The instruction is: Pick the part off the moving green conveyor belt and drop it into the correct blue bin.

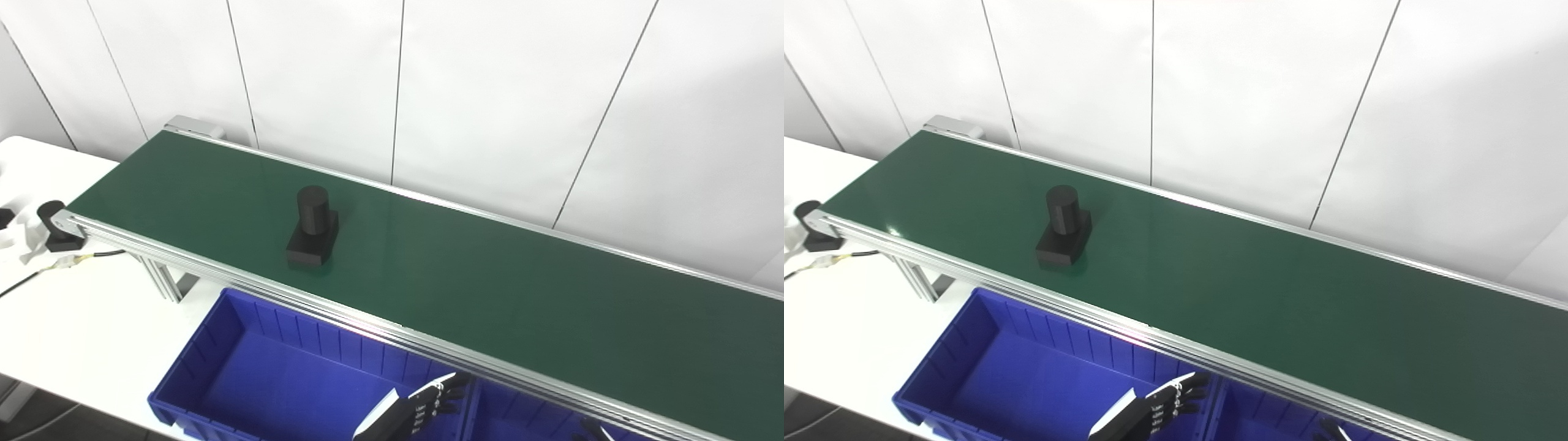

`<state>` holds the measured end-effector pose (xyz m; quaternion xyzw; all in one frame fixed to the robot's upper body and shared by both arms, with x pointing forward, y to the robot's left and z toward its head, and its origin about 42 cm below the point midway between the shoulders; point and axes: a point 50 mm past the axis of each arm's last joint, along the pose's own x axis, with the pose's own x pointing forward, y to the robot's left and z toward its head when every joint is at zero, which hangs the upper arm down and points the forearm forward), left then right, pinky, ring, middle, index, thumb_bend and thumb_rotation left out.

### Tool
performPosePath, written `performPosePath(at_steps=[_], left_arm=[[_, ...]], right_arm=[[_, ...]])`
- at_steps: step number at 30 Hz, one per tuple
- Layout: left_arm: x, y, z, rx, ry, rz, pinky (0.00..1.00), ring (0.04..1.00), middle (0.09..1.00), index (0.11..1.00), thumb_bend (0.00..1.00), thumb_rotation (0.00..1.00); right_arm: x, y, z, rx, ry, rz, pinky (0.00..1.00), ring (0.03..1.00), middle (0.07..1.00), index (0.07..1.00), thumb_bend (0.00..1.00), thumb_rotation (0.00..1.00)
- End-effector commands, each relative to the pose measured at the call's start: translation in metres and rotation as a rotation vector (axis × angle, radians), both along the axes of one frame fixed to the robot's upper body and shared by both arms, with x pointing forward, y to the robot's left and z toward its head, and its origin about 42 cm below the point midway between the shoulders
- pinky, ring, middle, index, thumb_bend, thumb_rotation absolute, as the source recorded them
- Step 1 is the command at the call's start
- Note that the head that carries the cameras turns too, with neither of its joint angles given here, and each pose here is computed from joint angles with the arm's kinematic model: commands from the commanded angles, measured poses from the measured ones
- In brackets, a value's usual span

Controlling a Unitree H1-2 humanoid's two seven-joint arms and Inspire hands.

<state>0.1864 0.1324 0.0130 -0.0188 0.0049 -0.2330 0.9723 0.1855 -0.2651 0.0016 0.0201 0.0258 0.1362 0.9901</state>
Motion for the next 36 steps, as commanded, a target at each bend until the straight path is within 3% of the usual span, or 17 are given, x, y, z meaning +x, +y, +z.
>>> performPosePath(at_steps=[1, 30, 36], left_arm=[[0.0045, -0.0011, 0.0095, -0.021, -0.068, -0.005, 0.89, 0.929, 0.95, 0.915, 0.98, 0.49], [0.0041, 0.0062, 0.0085, -0.019, -0.065, -0.002, 0.9, 0.929, 0.947, 0.913, 0.99, 0.5], [0.0054, 0.0072, 0.0083, -0.019, -0.065, -0.006, 0.9, 0.933, 0.949, 0.916, 0.98, 0.5]], right_arm=[[0.0067, 0.0017, 0.0099, -0.005, -0.082, 0.007, 0.86, 0.905, 0.962, 0.869, 0.91, 0.56], [0.0072, 0.0073, 0.0079, -0.009, -0.074, 0.004, 0.85, 0.894, 0.945, 0.861, 0.93, 0.55], [0.01, 0.0087, 0.016, -0.002, -0.109, 0.013, 0.84, 0.885, 0.936, 0.861, 0.95, 0.56]])
